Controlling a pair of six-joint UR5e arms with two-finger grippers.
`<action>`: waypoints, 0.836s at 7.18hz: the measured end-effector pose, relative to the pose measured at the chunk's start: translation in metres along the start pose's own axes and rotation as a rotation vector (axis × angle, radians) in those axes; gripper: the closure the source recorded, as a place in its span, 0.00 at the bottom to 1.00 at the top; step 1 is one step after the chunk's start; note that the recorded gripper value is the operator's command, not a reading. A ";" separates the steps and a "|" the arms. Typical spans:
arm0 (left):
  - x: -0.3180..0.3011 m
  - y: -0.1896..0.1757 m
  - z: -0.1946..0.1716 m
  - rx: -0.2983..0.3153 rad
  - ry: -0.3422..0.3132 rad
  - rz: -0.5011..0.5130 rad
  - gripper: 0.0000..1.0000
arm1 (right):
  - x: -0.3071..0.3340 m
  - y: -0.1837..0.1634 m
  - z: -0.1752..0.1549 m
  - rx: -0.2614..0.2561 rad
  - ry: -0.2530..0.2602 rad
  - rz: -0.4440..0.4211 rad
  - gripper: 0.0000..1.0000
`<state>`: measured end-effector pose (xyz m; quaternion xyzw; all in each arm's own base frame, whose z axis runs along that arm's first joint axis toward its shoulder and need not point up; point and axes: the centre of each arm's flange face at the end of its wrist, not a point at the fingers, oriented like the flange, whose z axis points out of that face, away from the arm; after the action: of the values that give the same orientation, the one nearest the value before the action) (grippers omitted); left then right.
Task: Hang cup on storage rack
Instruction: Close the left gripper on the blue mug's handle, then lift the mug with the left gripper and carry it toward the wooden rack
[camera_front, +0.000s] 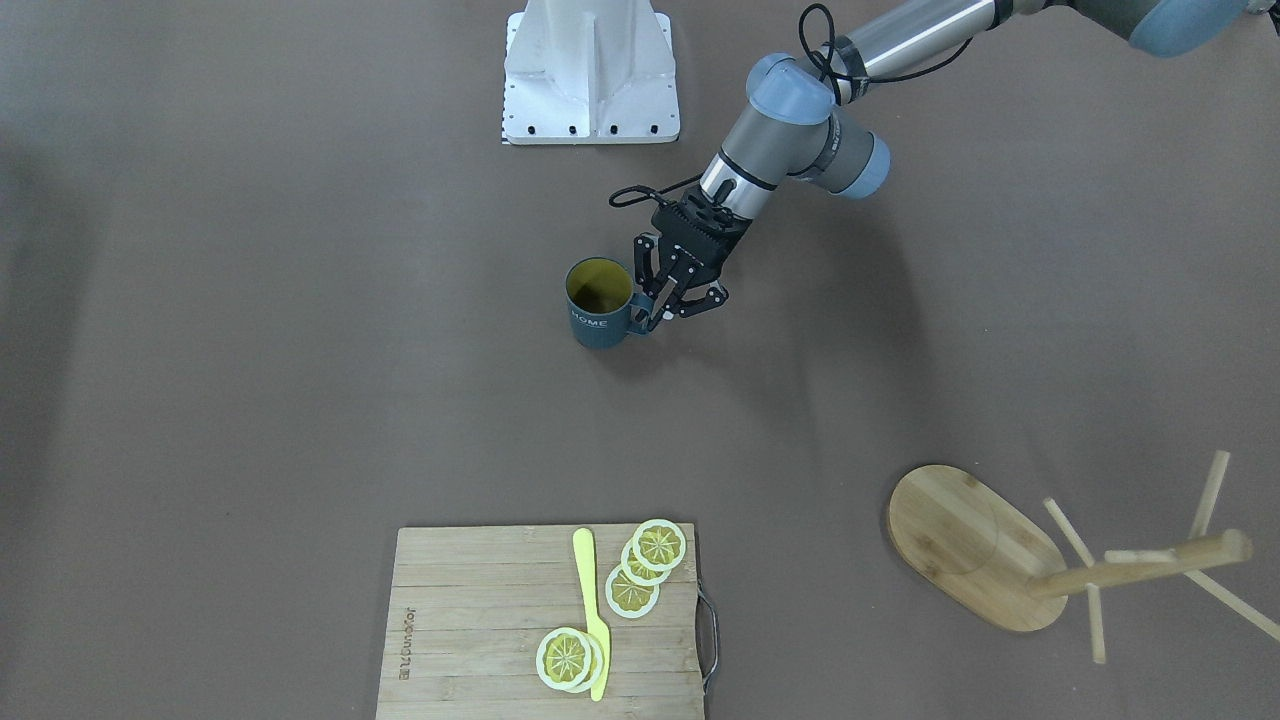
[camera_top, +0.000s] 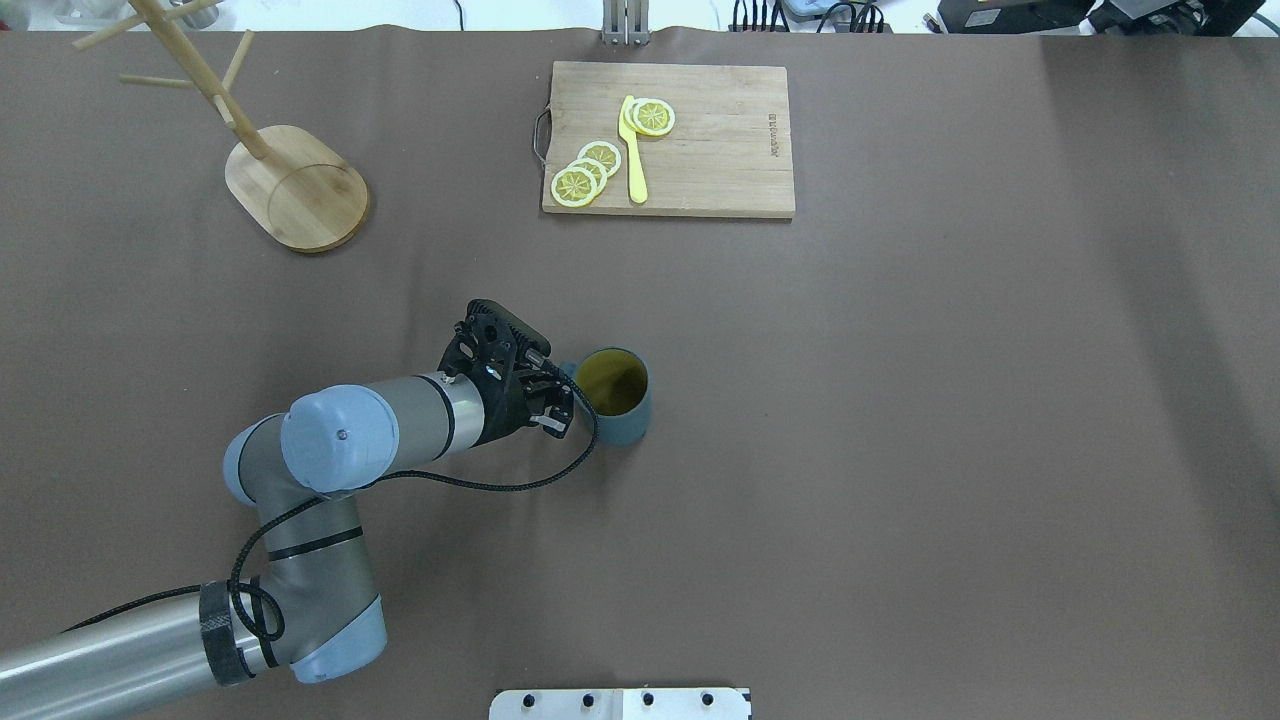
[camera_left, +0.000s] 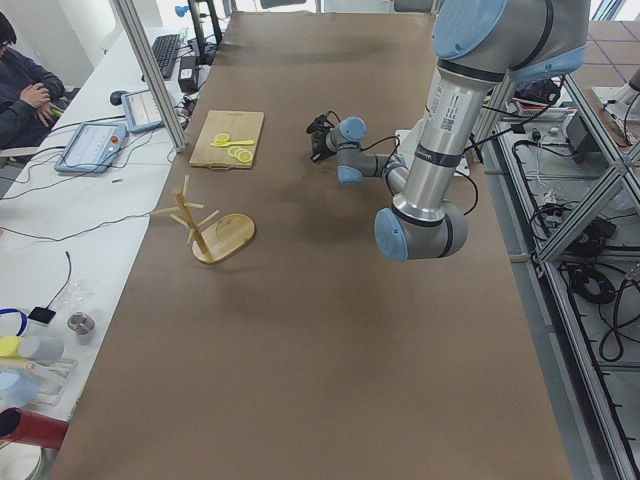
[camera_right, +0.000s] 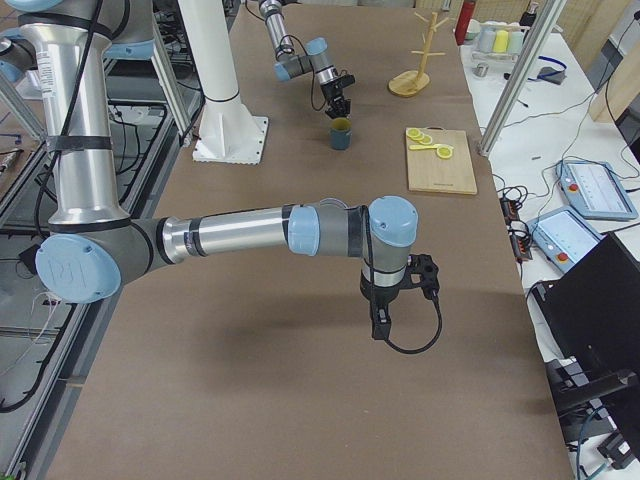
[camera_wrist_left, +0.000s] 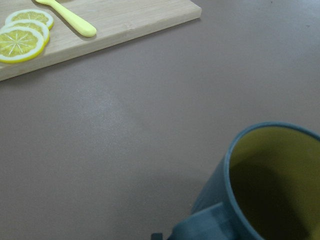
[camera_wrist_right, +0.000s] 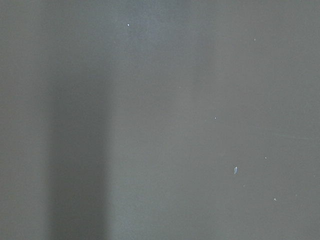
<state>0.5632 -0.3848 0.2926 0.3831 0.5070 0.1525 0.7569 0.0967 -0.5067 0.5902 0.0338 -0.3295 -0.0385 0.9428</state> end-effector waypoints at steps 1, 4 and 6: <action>0.000 0.000 0.000 0.001 0.001 -0.019 0.93 | 0.000 -0.001 0.000 0.001 0.000 -0.001 0.00; -0.002 -0.008 -0.005 0.027 0.013 -0.039 0.99 | 0.000 0.000 0.000 0.001 0.002 -0.002 0.00; -0.014 -0.022 -0.012 0.067 0.016 -0.089 1.00 | 0.003 0.004 0.003 -0.006 0.005 0.003 0.00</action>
<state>0.5425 -0.4029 0.2828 0.3842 0.5342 0.1046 0.7457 0.0971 -0.5027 0.5951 0.0308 -0.3271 -0.0380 0.9437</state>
